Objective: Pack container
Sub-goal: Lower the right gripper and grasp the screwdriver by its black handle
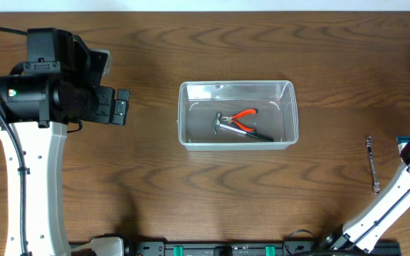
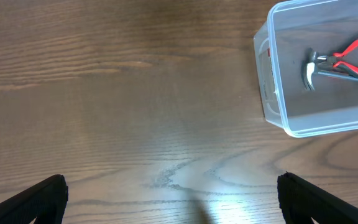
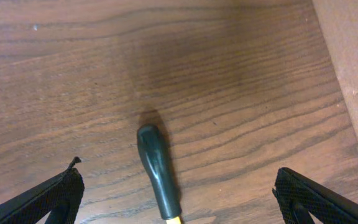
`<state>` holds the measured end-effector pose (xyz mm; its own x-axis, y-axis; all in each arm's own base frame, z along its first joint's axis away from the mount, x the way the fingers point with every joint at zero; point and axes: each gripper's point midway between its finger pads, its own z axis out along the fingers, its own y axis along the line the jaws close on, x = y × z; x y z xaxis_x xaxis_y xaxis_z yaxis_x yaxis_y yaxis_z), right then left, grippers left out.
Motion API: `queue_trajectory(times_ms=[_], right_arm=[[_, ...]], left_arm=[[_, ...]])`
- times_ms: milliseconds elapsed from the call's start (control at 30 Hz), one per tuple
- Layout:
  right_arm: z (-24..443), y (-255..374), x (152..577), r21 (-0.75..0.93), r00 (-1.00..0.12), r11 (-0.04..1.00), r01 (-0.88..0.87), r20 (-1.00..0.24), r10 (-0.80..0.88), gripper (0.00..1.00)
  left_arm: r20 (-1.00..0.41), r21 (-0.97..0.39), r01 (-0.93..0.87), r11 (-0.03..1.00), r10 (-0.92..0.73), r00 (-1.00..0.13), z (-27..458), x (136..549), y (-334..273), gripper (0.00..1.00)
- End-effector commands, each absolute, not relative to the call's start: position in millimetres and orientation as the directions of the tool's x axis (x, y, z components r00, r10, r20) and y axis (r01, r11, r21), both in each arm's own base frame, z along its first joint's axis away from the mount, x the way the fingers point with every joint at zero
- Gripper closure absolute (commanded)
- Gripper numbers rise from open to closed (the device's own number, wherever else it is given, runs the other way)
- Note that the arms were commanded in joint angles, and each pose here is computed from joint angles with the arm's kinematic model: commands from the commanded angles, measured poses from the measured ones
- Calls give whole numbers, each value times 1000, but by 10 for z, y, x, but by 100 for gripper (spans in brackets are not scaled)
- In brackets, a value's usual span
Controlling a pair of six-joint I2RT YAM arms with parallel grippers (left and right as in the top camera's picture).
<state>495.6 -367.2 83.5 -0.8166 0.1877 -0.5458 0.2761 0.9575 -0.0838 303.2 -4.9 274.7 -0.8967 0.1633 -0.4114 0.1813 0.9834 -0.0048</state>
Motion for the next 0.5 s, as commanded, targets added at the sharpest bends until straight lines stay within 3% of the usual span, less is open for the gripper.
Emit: queue_trajectory(times_ms=[0, 467], right_arm=[[652, -3669, 4958, -54, -824, 962, 266, -530, 199, 1], [494, -3506, 4899, -84, -877, 995, 45, -481, -1, 1]], left_arm=[[-417, 4, 176, 984, 161, -895, 2777, 3021, -43, 2], [-417, 4, 176, 984, 161, -895, 2777, 3021, -43, 2]])
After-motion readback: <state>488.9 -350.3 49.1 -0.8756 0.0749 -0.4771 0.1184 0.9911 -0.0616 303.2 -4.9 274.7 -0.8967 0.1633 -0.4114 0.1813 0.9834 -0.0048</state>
